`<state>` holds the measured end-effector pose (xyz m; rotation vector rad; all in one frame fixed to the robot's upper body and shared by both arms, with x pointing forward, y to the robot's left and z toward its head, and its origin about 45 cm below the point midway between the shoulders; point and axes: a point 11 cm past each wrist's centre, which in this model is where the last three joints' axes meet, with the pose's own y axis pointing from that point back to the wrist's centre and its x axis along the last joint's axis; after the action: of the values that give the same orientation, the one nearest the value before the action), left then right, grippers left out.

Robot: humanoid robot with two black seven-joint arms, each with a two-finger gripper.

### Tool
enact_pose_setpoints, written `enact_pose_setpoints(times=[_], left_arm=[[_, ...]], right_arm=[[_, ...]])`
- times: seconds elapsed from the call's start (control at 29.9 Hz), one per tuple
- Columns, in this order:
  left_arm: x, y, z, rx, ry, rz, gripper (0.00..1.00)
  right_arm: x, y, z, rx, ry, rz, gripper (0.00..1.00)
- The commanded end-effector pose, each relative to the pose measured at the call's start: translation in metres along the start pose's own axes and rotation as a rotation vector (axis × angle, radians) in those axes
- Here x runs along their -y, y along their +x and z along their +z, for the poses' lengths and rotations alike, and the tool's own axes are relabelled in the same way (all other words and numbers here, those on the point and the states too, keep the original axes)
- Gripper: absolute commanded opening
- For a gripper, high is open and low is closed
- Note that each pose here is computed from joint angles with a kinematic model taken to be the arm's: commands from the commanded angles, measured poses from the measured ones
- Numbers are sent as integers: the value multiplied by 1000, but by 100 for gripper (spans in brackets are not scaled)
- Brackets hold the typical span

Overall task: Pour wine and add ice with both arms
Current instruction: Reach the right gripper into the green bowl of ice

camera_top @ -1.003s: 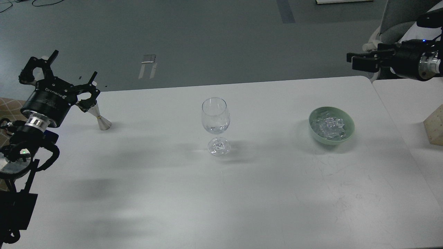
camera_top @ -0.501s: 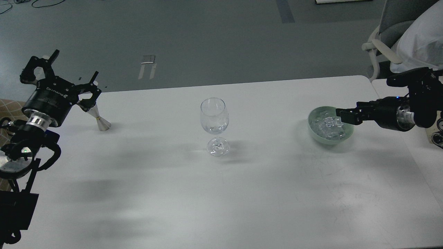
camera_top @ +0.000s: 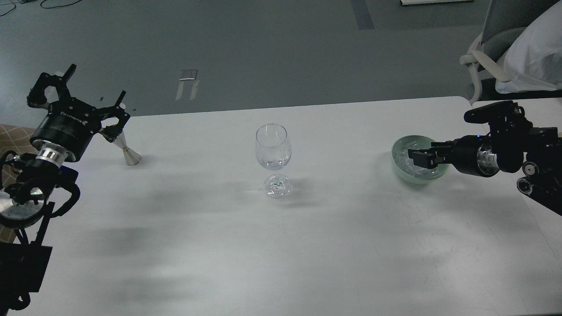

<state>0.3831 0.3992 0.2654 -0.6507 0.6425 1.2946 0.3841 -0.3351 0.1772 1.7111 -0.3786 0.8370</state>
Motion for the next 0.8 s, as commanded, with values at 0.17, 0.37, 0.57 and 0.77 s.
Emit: enact_pose_setpoints(times=[0.17,0.37,0.57,0.77], left_arm=[[-1,1,-3,-8,1,4,98],[-1,2,-4,-9,4,5,98],[-1,3,-4,-8,4,7,98],[-3,5,-5,-12,5,12,98]], right_arm=[[8,-6,6,10,-61,-14,66],[13,-6,1,8,-59,-14,63],[18,-8,-1,10,-62,-21,58],[20,-9,2,-19,-85,-27,50]])
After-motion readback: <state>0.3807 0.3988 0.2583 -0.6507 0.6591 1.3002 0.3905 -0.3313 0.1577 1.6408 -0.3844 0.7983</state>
